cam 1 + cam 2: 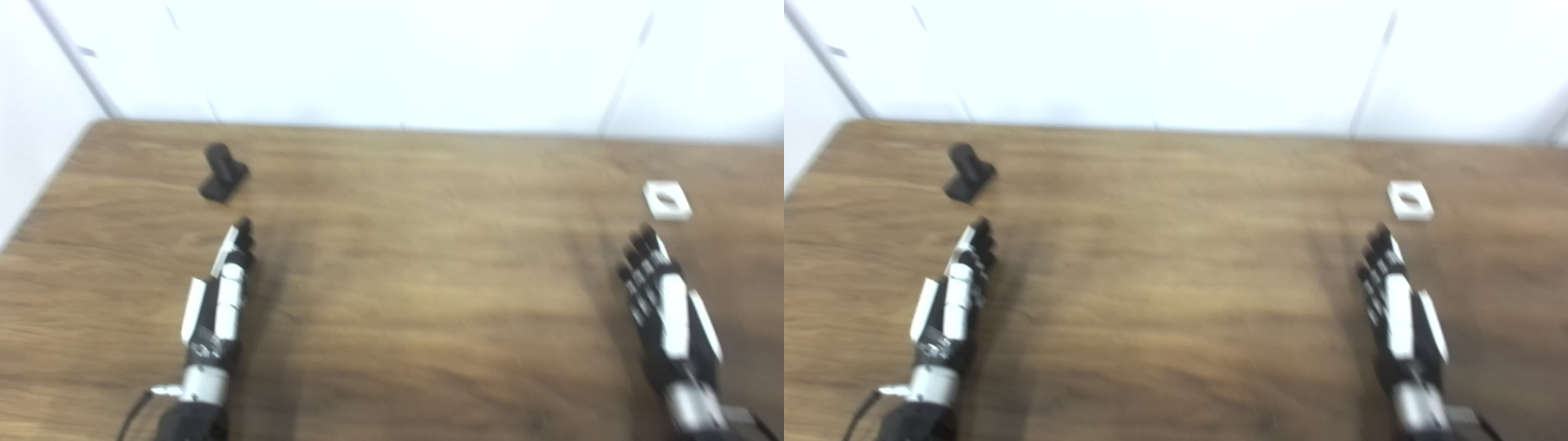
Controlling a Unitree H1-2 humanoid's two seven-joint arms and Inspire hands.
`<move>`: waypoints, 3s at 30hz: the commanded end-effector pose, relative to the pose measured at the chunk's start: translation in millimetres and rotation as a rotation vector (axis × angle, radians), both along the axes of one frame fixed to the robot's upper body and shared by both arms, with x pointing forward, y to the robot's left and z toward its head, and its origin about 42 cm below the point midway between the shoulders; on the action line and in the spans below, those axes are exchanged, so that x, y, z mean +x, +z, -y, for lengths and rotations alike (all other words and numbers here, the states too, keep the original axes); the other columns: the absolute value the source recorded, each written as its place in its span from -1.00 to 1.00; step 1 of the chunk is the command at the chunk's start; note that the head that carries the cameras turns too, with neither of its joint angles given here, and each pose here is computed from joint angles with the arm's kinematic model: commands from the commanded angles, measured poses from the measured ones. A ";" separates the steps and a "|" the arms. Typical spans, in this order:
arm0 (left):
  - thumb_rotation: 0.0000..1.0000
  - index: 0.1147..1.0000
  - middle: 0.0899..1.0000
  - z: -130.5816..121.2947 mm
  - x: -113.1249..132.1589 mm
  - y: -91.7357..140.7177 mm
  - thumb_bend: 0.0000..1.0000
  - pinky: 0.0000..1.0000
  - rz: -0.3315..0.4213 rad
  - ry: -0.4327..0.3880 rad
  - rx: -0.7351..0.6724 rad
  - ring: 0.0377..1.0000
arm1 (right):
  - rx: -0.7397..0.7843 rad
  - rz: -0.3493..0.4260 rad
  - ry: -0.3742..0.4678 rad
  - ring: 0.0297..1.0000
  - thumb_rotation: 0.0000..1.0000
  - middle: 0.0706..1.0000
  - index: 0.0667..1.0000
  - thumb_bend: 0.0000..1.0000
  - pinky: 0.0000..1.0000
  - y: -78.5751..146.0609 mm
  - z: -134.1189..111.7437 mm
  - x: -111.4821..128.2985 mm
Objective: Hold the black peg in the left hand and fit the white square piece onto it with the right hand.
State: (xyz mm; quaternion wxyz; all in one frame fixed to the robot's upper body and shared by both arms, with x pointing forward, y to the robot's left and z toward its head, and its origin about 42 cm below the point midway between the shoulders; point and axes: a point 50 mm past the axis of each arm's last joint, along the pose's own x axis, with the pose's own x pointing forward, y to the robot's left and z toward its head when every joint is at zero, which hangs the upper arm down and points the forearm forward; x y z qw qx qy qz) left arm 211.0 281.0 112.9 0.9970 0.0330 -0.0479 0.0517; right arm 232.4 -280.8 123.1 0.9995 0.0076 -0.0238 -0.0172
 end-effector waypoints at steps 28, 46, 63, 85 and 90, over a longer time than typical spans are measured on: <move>0.48 0.87 0.93 4.3 -13.0 -7.0 -0.02 0.97 -0.025 0.079 0.151 0.94 | 0.028 -0.035 0.008 1.00 1.00 1.00 1.00 0.04 1.00 -13.7 2.6 -7.1; -0.39 0.69 0.80 -16.3 17.6 51.9 0.43 0.82 0.114 0.259 0.397 0.84 | 0.039 -0.027 0.007 1.00 1.00 1.00 1.00 0.03 1.00 -19.7 4.2 -5.0; -0.19 0.67 0.95 -79.7 71.2 74.2 0.66 1.00 0.057 0.398 0.669 1.00 | 0.018 -0.028 0.011 1.00 1.00 1.00 1.00 -0.06 1.00 -16.5 4.1 -2.3; -0.16 0.54 0.90 -108.4 142.2 64.7 0.76 1.00 -0.093 0.553 0.880 1.00 | 0.021 -0.029 0.015 1.00 1.00 1.00 1.00 -0.10 1.00 -14.8 1.7 -7.0; -0.10 0.56 0.91 -106.6 154.7 60.6 0.79 1.00 -0.138 0.537 0.889 1.00 | 0.024 -0.025 0.019 1.00 1.00 1.00 1.00 -0.12 1.00 -14.3 1.3 -7.8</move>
